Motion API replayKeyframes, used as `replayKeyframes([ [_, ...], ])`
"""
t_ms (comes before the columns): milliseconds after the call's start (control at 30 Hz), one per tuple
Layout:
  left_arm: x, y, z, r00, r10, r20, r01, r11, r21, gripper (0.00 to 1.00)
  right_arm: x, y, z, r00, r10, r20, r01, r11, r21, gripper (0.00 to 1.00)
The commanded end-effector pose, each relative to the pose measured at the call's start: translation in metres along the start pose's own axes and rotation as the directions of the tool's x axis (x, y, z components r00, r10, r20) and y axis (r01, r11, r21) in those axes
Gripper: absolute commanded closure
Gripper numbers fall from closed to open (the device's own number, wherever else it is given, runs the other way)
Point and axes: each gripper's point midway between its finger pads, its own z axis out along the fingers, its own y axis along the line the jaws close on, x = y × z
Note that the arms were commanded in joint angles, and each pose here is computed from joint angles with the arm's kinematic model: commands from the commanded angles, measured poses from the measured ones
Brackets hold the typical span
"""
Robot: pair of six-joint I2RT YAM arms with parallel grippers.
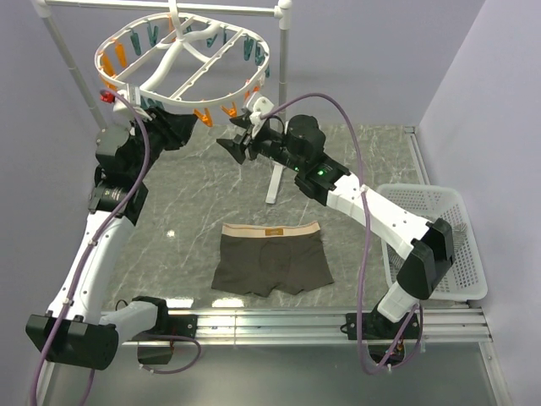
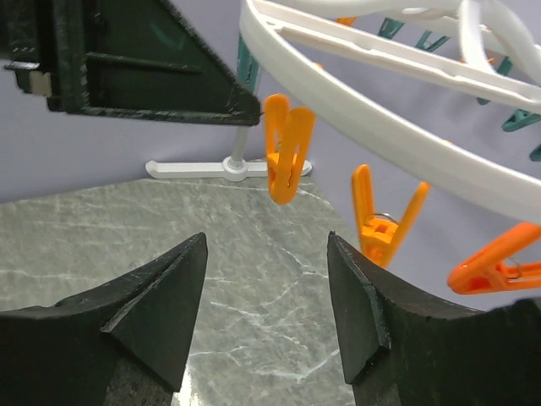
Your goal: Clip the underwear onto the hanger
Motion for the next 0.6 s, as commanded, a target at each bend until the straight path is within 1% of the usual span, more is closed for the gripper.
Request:
replayKeyframes([
  [0, -0.020, -0.009, 0.005, 0.997, 0.004, 0.081, -0.006, 1.000, 0.026, 0.65, -0.038, 0.001, 0.004, 0.993, -0.057, 0.100, 0.060, 0.998, -0.023, 0.35],
  [67, -0.022, -0.011, 0.007, 0.997, 0.014, 0.080, -0.017, 0.999, 0.038, 0.70, -0.038, 0.001, 0.007, 0.993, -0.066, 0.101, 0.069, 0.997, -0.025, 0.35],
  [233, -0.019, -0.010, 0.014, 0.998, 0.025, 0.059, -0.028, 0.999, 0.041, 0.72, -0.041, 0.000, 0.015, 0.992, -0.070, 0.106, 0.074, 0.996, -0.039, 0.36],
  [300, -0.019, -0.011, 0.014, 0.998, 0.023, 0.057, -0.025, 0.999, 0.047, 0.70, -0.039, 0.000, 0.017, 0.993, -0.067, 0.102, 0.071, 0.997, -0.040, 0.36],
  [367, -0.021, -0.013, 0.015, 0.998, 0.018, 0.062, -0.022, 0.998, 0.055, 0.65, -0.034, -0.001, 0.020, 0.994, -0.063, 0.093, 0.066, 0.997, -0.038, 0.36],
  [567, -0.021, -0.019, 0.012, 0.998, 0.012, 0.060, -0.017, 0.996, 0.085, 0.63, -0.028, -0.002, 0.029, 0.995, -0.051, 0.088, 0.054, 0.998, -0.040, 0.36],
])
